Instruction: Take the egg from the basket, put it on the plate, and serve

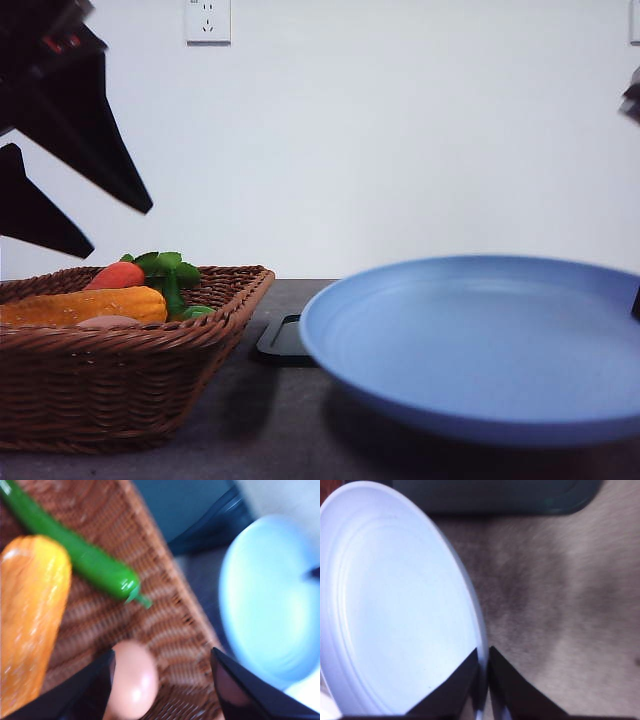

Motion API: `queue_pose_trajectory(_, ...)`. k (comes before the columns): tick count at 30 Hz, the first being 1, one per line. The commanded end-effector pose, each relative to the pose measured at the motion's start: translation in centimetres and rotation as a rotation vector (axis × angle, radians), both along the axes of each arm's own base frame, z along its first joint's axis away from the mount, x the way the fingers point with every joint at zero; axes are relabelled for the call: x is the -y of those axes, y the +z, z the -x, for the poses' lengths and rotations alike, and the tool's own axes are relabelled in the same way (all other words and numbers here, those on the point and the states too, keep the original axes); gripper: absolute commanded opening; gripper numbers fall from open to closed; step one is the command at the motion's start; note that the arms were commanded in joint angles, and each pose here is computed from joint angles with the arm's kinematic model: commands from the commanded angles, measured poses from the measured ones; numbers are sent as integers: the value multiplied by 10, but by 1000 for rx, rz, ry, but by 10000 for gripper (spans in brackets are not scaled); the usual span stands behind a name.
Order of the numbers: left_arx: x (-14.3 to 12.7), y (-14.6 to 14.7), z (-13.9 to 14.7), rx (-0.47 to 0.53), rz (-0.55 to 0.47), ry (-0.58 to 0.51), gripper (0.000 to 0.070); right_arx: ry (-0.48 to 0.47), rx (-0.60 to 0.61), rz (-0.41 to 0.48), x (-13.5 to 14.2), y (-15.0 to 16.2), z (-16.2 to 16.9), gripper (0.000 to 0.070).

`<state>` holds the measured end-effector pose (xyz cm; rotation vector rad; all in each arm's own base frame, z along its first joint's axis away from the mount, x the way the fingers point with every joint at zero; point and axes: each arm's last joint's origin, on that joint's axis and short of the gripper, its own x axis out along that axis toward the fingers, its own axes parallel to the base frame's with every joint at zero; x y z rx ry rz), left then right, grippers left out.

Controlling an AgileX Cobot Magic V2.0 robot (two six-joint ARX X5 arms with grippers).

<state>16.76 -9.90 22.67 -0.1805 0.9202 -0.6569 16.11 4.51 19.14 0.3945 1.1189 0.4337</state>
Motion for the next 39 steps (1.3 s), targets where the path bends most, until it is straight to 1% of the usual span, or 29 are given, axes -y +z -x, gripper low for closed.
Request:
queue_pose_trajectory(1,6,4,-3,20,-65,-30,394,-15,26,-6,1,6,0,0)
queue_pose_trajectory(5,18,4,-8,18,-175,-68,394,-36,60,-3,5,12,5,0)
queue_pose_trajectory(11,33,-8,-17,-15,-243,-137,393,-40,67,-3,6,14,8,0)
queue_pose_trajectory(16,41,-25,-24,-45,-335,-150,394,-40,66,-3,6,14,8,0)
queue_pose_trajectory(24,51,-45,-28,-111,-387,-191,393,-38,67,-1,6,14,8,0)
queue_pose_trajectory(30,52,-49,-28,-112,-402,-209,383,-37,68,-1,6,14,8,0)
queue_pose_trajectory(32,52,-49,-28,-108,-407,-206,355,-37,68,-1,6,14,8,0)
queue_pose_trajectory(37,53,-45,-30,-95,-409,-203,228,-37,68,-2,6,14,8,0)
queue_pose_trajectory(39,54,-43,-31,-89,-406,-202,189,-37,68,-1,6,14,8,0)
